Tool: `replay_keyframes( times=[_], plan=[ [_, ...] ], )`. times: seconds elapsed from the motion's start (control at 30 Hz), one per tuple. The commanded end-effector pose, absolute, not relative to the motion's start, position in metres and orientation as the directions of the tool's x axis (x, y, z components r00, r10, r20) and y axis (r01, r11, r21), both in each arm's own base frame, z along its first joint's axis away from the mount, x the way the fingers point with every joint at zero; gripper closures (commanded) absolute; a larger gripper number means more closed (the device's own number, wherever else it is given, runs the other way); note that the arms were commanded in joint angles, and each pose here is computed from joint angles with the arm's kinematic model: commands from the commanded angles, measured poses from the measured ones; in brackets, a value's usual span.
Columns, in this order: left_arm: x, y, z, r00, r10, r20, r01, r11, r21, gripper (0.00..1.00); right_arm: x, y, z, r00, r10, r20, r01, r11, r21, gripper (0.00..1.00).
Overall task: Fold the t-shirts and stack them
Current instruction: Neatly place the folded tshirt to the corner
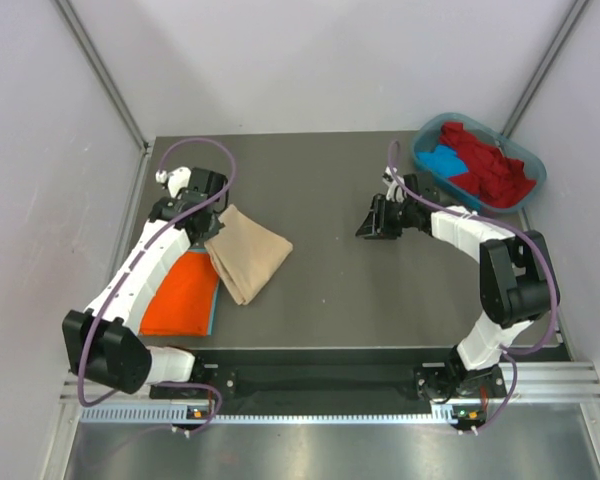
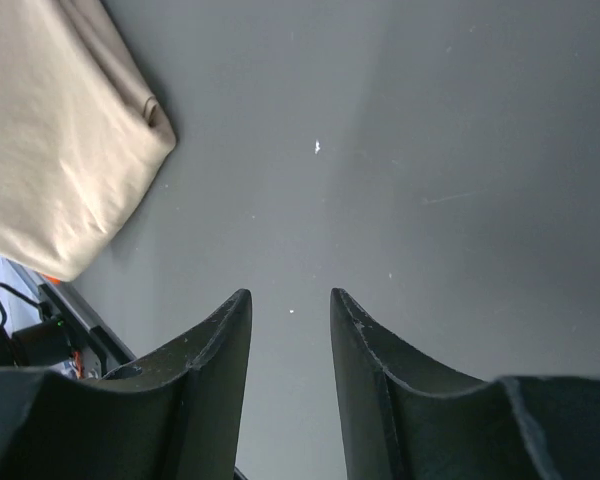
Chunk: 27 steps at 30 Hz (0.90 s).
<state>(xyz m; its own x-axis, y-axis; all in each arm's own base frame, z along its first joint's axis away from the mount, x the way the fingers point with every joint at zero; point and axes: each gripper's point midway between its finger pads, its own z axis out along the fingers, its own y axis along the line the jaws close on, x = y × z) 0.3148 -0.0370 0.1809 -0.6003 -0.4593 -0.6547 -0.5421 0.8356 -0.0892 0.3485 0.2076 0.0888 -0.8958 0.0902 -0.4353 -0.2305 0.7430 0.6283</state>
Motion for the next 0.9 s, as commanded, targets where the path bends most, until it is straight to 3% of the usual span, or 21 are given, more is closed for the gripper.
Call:
replay_keyframes(
  times=[0.0, 0.37, 0.87],
  plan=[
    [0.296, -0.009, 0.212, -0.547, -0.438, -0.713, -0.607, 0.794, -0.022, 1.00, 0.352, 0.218, 0.116, -0.853, 0.077, -0.517, -0.324, 0.698, 0.639, 0.62],
    [0.260, 0.026, 0.252, -0.448, -0.412, -0.793, -0.683, 0.731, 0.006, 1.00, 0.343, 0.219, 0.124, -0.841, 0.066, -0.537, -0.359, 0.675, 0.644, 0.62],
    [0.204, 0.062, 0.243, -0.359, -0.441, -0.823, -0.792, 0.611, 0.018, 1.00, 0.334, 0.217, 0.133, -0.824, 0.060, -0.564, -0.386, 0.669, 0.635, 0.62]
  ],
)
